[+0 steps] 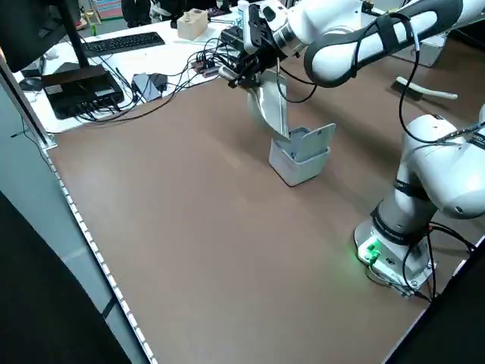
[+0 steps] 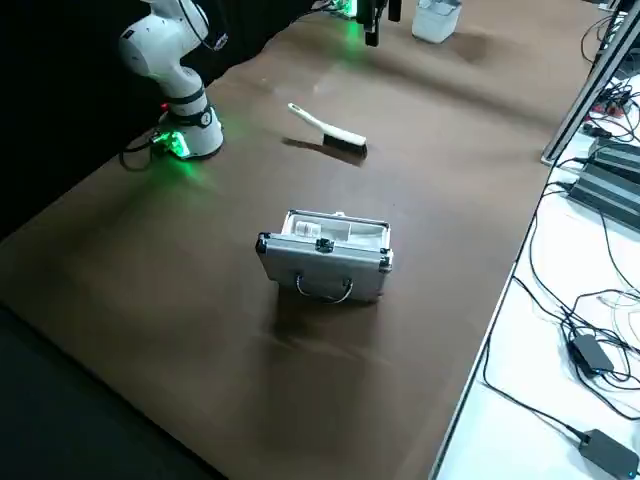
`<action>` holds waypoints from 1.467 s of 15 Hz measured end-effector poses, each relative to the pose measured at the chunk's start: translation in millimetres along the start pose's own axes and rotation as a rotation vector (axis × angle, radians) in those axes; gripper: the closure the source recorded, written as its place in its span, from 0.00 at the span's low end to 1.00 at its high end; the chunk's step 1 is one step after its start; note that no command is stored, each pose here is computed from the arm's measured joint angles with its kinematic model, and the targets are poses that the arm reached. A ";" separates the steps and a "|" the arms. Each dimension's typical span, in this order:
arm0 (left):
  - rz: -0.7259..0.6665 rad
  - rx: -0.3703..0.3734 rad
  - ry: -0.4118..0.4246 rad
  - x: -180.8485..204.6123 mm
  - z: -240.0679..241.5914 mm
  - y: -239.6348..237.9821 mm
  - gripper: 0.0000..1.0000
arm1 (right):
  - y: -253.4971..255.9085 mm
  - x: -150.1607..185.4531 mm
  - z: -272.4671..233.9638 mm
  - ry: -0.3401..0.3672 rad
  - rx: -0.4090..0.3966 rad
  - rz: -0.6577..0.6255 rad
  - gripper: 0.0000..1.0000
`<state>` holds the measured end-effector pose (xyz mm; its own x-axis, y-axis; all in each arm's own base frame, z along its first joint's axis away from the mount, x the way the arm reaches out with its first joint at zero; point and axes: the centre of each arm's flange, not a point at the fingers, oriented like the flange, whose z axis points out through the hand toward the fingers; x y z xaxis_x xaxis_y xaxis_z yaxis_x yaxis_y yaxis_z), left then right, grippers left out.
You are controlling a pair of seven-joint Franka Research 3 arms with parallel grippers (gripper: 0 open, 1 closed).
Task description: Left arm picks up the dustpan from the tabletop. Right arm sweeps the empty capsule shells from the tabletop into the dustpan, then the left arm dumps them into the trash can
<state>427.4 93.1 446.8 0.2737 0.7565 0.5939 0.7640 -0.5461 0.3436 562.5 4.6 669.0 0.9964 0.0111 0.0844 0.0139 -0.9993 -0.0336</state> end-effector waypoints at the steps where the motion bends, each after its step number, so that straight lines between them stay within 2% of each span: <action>1: 0.000 -0.001 0.002 0.3 -0.4 0.1 0.66 | 0.1 -0.8 0.7 -0.007 0.000 0.000 0.02; 10: -0.006 -0.020 0.043 4.3 -1.6 -1.8 0.66 | 1.0 -1.6 1.3 -0.015 0.000 0.002 0.02; 15: -0.095 -0.022 0.042 3.2 -1.3 -1.8 0.66 | 1.3 -1.7 1.3 -0.015 0.000 0.002 0.02; 22: -0.108 -0.043 0.081 -1.8 0.2 -13.2 0.66 | 1.1 -1.7 1.3 -0.015 0.000 0.002 0.02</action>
<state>416.9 99.0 441.0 0.1420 0.7813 0.6078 0.7604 -0.4792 0.4383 560.9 3.6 667.5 0.9976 0.0097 0.0690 0.0120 -0.9994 -0.0337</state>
